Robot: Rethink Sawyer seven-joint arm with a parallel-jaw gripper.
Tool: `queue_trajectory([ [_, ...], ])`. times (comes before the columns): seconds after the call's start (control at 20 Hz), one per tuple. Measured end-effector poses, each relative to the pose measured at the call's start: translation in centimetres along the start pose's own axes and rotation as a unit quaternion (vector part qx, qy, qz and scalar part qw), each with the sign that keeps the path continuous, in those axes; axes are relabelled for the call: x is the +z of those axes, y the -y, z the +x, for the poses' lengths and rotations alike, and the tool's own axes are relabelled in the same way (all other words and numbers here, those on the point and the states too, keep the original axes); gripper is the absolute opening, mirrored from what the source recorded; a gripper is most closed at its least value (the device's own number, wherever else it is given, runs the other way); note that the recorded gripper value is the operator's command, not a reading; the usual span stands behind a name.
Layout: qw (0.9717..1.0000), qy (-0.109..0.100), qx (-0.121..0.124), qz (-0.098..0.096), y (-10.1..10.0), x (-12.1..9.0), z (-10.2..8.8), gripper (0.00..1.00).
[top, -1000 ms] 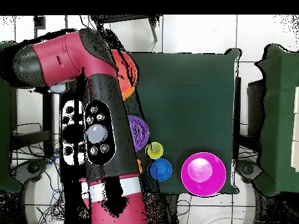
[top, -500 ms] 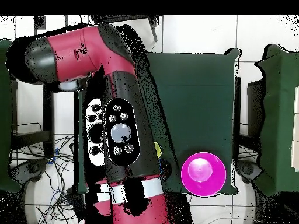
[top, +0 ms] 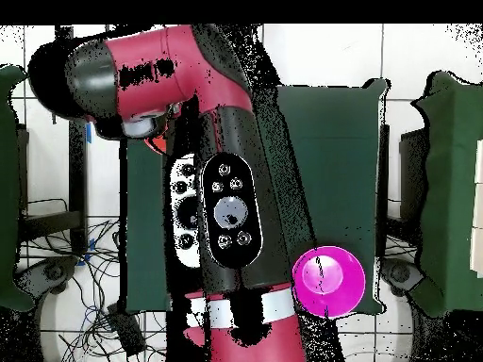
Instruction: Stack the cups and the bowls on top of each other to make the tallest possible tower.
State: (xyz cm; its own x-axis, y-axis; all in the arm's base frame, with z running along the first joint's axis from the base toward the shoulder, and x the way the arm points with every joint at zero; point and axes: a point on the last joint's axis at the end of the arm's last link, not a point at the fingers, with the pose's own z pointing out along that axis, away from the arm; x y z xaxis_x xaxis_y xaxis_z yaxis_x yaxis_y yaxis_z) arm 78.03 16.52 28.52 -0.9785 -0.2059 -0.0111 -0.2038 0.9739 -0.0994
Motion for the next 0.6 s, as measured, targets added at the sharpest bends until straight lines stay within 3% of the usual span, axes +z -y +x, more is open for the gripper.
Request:
queue_trajectory([
  [0.2, 0.9997, 0.003, -0.022, 0.013, 3.4, -1.2, -1.1, 1.0],
  [0.3, 0.9992, 0.015, -0.032, 0.021, 5.8, -1.8, -2.2, 1.0],
  [0.6, 0.9972, 0.044, -0.049, 0.034, 9.6, -2.1, -4.6, 1.0],
])
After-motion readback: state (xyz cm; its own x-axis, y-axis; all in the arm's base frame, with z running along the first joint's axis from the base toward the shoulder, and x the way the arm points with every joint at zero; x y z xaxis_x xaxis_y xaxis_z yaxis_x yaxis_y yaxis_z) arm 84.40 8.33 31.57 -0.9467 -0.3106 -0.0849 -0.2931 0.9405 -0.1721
